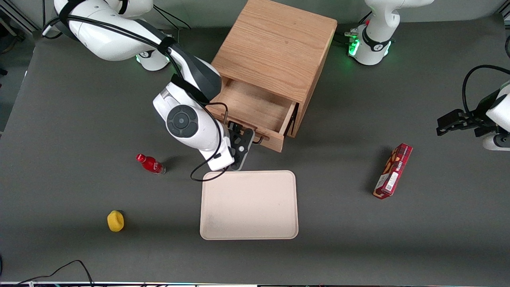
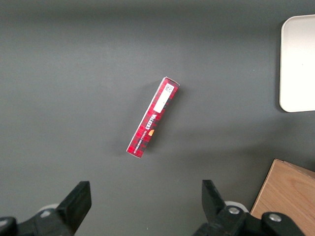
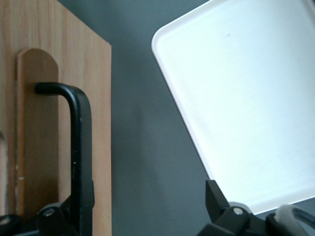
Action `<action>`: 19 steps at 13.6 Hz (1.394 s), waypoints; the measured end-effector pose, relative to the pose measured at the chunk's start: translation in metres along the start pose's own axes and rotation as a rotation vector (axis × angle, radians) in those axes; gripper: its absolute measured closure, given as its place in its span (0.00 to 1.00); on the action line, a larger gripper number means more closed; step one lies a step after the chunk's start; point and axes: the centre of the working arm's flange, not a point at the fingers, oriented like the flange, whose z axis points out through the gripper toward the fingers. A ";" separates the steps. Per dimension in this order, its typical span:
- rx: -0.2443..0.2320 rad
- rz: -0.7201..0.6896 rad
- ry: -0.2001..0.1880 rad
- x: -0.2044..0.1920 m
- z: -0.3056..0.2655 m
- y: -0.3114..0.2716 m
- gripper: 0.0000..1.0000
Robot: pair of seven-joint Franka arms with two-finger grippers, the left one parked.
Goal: Open upper drawer
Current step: 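Pull the upper drawer outward from the cabinet with the right gripper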
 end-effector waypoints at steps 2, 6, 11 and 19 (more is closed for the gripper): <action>-0.014 0.011 0.011 -0.002 -0.002 0.009 0.00; -0.056 0.022 0.044 -0.008 -0.010 0.031 0.00; -0.122 0.014 0.087 -0.018 -0.023 0.063 0.00; -0.179 -0.005 0.106 -0.032 -0.033 0.092 0.00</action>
